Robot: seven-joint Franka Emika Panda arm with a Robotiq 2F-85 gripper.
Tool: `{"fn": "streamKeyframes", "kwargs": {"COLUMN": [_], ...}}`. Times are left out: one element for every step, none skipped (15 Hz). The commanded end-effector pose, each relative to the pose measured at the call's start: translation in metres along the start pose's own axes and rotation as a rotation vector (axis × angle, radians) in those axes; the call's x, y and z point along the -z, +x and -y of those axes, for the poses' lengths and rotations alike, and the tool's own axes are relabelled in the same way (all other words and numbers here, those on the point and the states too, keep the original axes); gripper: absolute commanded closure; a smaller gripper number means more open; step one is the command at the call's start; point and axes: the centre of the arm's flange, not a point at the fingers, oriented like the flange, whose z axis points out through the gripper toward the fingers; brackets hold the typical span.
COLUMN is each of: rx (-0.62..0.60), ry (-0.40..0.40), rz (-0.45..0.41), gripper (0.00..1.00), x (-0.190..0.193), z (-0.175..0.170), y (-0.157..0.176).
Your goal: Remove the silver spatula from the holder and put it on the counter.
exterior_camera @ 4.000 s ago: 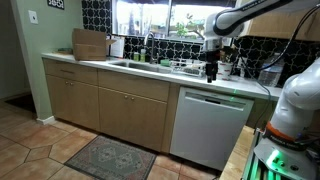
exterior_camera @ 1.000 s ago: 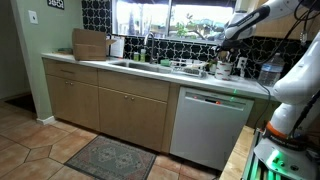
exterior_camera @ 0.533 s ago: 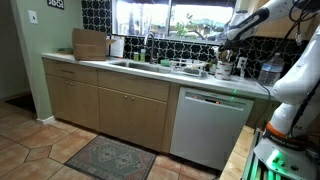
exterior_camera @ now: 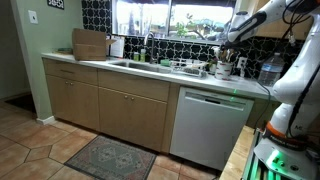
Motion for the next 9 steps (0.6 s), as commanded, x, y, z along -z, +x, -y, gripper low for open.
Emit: {"fn": "streamKeyframes", "kwargs": {"rx": [-0.048, -0.056, -0.064, -0.073, -0.080, -0.087, -0.092, -0.098, -0.102], "ry": [0.004, 0.005, 0.010, 0.009, 0.011, 0.011, 0.011, 0.009, 0.010], "rz": [-0.022, -0.027, -0.033, -0.040, -0.044, -0.047, -0.053, -0.056, -0.057], "gripper": [0.21, 0.21, 0.28, 0.27, 0.28, 0.29, 0.25, 0.28, 0.27], "x": [-0.017, -0.019, -0.021, -0.023, -0.025, -0.026, -0.027, -0.028, -0.029], "z": [0.008, 0.009, 0.010, 0.011, 0.011, 0.011, 0.012, 0.011, 0.011], "y": [0.007, 0.007, 0.008, 0.008, 0.009, 0.009, 0.009, 0.010, 0.010]}}
